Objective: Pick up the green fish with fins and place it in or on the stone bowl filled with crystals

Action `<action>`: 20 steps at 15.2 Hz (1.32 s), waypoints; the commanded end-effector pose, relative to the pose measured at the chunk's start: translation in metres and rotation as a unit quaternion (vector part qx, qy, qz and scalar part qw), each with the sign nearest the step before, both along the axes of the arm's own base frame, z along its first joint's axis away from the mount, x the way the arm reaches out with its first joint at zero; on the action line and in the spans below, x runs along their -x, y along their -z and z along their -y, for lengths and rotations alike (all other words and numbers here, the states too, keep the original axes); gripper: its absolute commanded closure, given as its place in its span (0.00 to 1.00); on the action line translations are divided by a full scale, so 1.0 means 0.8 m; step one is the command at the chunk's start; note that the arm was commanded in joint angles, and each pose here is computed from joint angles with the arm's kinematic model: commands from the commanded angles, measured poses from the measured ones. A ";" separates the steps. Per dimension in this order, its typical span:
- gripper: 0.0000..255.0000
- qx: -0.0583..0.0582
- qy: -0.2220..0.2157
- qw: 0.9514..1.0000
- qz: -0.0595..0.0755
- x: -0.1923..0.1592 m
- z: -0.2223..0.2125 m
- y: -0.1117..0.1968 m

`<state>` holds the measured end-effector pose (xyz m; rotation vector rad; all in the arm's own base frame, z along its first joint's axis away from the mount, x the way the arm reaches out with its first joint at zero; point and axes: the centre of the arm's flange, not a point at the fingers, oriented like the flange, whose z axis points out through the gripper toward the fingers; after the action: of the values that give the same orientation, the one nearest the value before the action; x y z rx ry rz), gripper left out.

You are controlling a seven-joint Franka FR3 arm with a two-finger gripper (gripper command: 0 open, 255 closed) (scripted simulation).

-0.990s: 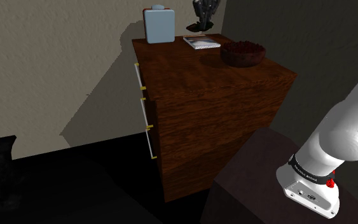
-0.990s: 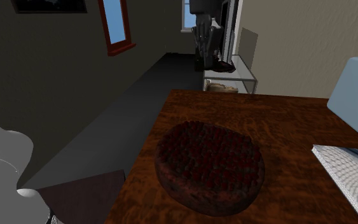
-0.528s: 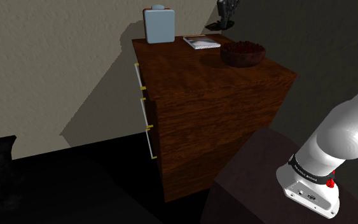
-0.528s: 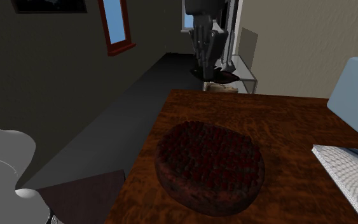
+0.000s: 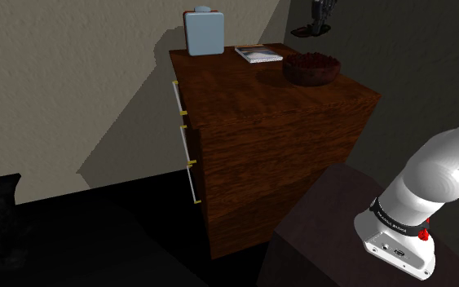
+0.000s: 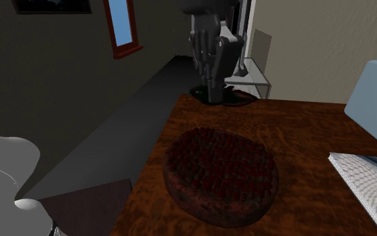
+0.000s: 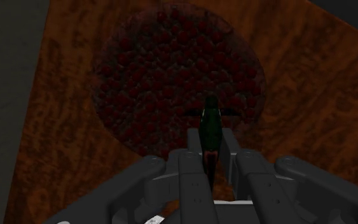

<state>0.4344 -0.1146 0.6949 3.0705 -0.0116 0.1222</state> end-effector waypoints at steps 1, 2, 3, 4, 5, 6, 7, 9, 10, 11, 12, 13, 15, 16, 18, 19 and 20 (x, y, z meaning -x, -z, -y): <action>1.00 0.000 -0.001 1.000 0.000 0.017 0.030 0.000; 1.00 0.000 -0.001 1.000 0.000 0.025 0.045 0.000; 1.00 0.000 -0.001 1.000 0.000 0.025 0.045 0.007; 1.00 0.000 -0.001 1.000 0.000 0.025 0.045 0.014; 1.00 0.000 -0.001 1.000 0.000 0.025 0.045 0.020; 1.00 0.000 -0.001 1.000 0.000 0.025 0.045 0.027; 1.00 0.000 -0.001 1.000 0.000 0.025 0.045 0.033; 1.00 0.000 -0.001 1.000 0.000 0.025 0.045 0.047; 1.00 0.000 -0.001 1.000 0.000 0.025 0.045 0.053; 1.00 0.000 -0.001 1.000 0.000 0.025 0.045 0.060; 1.00 0.000 -0.001 1.000 0.000 0.025 0.045 0.066; 1.00 0.000 -0.001 1.000 0.000 0.025 0.045 0.073; 1.00 0.000 -0.001 1.000 0.000 0.025 0.045 0.089; 1.00 0.000 -0.001 1.000 0.000 0.025 0.045 0.089; 1.00 0.000 -0.001 1.000 0.000 0.025 0.045 0.089; 1.00 0.000 -0.001 1.000 0.000 0.025 0.045 0.089; 1.00 0.000 -0.001 1.000 0.000 0.025 0.045 0.089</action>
<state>0.4142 -0.1507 0.6235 3.0709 -0.0091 0.1218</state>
